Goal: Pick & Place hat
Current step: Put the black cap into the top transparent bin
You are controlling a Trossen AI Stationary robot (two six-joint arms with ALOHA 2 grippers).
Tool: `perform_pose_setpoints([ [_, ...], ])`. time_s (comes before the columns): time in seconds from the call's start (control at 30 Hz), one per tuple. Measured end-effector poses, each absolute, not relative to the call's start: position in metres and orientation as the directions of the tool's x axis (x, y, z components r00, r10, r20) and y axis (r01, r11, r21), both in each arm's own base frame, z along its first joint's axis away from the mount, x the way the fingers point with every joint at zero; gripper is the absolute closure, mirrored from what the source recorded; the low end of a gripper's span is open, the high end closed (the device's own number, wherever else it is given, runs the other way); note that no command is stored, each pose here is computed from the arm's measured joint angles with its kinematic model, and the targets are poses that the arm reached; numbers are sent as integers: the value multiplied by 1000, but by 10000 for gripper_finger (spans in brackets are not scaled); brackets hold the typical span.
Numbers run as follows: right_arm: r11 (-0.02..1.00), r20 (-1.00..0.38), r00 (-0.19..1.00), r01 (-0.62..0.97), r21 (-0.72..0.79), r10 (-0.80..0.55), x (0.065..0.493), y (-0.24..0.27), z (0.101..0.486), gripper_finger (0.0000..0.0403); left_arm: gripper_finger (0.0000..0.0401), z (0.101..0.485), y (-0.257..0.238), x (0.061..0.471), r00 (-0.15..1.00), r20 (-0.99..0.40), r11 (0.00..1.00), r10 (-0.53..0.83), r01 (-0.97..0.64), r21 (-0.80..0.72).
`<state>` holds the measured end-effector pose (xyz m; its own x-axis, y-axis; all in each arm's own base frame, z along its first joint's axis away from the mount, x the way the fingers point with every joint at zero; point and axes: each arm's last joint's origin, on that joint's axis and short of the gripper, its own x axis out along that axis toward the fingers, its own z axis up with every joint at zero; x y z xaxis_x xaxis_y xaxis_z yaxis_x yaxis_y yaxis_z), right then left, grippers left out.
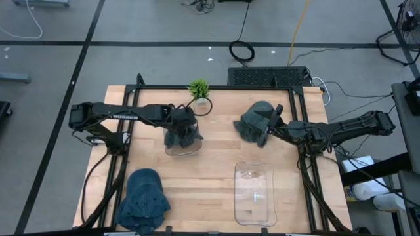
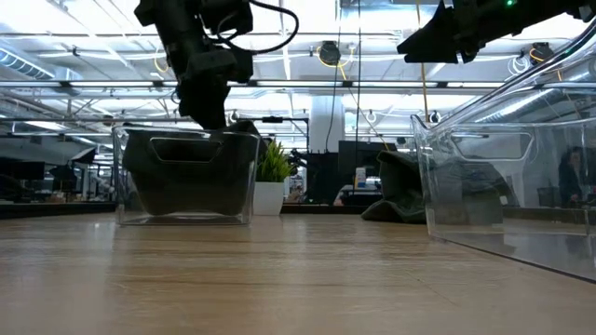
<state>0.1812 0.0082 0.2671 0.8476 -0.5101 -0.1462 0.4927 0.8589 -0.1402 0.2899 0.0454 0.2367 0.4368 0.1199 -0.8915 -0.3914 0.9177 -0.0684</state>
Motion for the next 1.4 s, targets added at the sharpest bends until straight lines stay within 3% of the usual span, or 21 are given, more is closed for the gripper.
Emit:
perform_pose_setpoints([
  [0.5, 859, -146, 848, 493, -139, -510, 181, 8, 267, 140, 394, 197, 50, 277, 419, -900, 892, 119, -443, -88],
  [0.73, 859, -145, 848, 493, -139, -510, 181, 8, 267, 140, 394, 237, 46, 278, 537, -832, 925, 137, -370, -87],
  [0.83, 859, -146, 848, 493, -140, -510, 181, 8, 267, 140, 396, 256, 46, 273, 554, -804, 923, 216, -384, -17],
  [1.0, 859, -153, 846, 494, -135, -510, 181, 8, 266, 140, 395, 257, 60, 260, 452, -827, 874, 333, -476, 92],
  [1.4, 859, -162, 845, 492, -141, -511, 181, 8, 265, 140, 398, 197, 71, 277, 308, -944, 902, 121, -432, -26],
])
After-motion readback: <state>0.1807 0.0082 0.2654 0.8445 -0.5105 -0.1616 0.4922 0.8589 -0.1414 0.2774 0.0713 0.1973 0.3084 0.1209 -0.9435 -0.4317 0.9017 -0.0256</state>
